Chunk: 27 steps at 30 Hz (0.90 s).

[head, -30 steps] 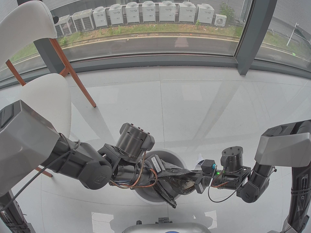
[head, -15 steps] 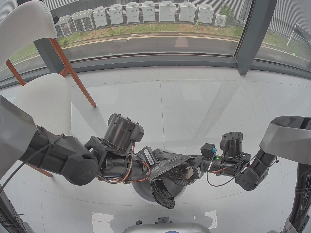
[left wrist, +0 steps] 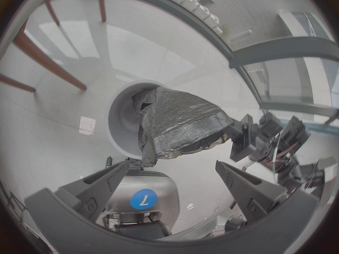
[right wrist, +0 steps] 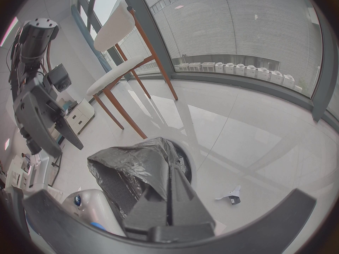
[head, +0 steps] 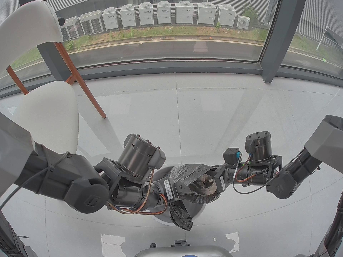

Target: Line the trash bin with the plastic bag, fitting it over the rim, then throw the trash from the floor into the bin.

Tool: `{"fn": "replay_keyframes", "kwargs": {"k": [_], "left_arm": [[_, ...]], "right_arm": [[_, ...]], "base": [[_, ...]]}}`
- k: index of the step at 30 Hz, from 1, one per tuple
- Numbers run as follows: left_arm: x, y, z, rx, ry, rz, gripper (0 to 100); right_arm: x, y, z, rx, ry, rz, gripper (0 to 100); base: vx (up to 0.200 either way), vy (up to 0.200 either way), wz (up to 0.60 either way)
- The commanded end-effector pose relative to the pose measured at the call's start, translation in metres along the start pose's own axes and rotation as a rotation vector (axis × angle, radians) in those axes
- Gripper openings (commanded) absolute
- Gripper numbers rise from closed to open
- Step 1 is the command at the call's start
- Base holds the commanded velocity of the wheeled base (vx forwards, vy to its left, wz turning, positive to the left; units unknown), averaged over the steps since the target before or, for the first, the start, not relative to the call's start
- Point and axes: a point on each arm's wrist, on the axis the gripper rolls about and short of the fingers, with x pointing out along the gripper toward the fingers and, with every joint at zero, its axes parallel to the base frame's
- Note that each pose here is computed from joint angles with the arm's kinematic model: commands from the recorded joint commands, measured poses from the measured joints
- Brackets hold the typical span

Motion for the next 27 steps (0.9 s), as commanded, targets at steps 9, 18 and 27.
{"fn": "replay_keyframes", "kwargs": {"k": [9, 18, 27], "left_arm": [[0.006, -0.001, -0.012, 0.169, 0.011, 0.044, 100], [0.052, 0.011, 0.007, 0.125, -0.105, 0.123, 100], [0.046, 0.015, 0.025, 0.09, -0.18, 0.118, 100]], "right_arm": [[-0.029, 0.014, 0.032, -0.02, -0.042, 0.018, 0], [-0.037, 0.02, 0.039, -0.032, -0.06, 0.032, 0], [-0.041, 0.02, 0.035, -0.021, -0.035, 0.032, 0]], "base": [[0.0, 0.0, 0.0], [0.0, 0.0, 0.0], [0.0, 0.0, 0.0]]}}
